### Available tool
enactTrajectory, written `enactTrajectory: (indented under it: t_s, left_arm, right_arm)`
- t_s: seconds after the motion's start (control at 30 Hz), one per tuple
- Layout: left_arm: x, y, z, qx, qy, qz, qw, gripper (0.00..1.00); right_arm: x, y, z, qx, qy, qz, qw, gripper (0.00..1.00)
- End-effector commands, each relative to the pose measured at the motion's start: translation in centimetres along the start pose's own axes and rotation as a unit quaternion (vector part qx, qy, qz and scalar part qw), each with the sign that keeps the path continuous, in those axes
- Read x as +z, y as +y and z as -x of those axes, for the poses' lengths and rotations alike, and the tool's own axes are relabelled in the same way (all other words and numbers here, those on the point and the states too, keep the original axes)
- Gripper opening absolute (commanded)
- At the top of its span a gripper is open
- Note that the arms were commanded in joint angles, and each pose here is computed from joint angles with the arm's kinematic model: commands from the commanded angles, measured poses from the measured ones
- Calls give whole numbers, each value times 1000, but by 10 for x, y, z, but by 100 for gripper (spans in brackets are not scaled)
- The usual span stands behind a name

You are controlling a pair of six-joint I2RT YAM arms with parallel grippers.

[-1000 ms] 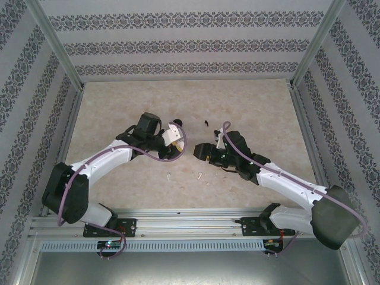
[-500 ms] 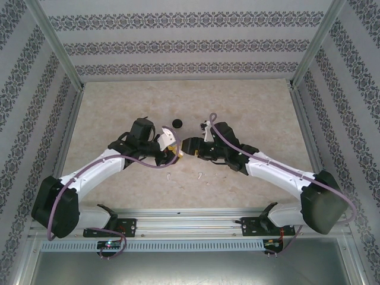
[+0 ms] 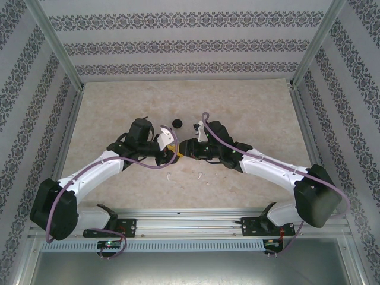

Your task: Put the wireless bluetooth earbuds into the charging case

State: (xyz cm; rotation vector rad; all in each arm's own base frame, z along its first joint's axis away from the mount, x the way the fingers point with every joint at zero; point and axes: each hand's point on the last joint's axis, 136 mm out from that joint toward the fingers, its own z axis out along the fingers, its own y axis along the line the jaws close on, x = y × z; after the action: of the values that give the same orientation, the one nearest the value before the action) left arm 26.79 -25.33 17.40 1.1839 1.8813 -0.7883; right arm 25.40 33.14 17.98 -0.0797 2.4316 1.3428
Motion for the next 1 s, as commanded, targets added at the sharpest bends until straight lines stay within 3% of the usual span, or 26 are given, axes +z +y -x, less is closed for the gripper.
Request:
enactTrajectory:
  t_s: [0.0, 0.13, 0.37, 0.53, 0.8, 0.97]
  left_arm:
    - [-4, -7, 17, 13, -32, -9, 999, 44]
    - [-7, -9, 22, 13, -39, -9, 999, 46]
    - [-21, -9, 38, -6, -66, 11, 998, 70]
    - [-39, -14, 48, -24, -85, 22, 996, 80]
    - [-60, -37, 57, -66, -80, -47, 993, 82]
    - [-69, -61, 70, -39, -114, -120, 985, 66]
  right_arm:
    - [1, 13, -2, -23, 10, 13, 1000, 23]
    - [0, 13, -2, -34, 14, 9, 999, 16]
    - [-19, 36, 5, -131, 44, 27, 990, 14]
    - [-49, 51, 12, -233, 90, 19, 968, 13]
    - [-77, 78, 7, -310, 131, 73, 939, 13]
    - [-84, 85, 1, -353, 132, 85, 922, 12]
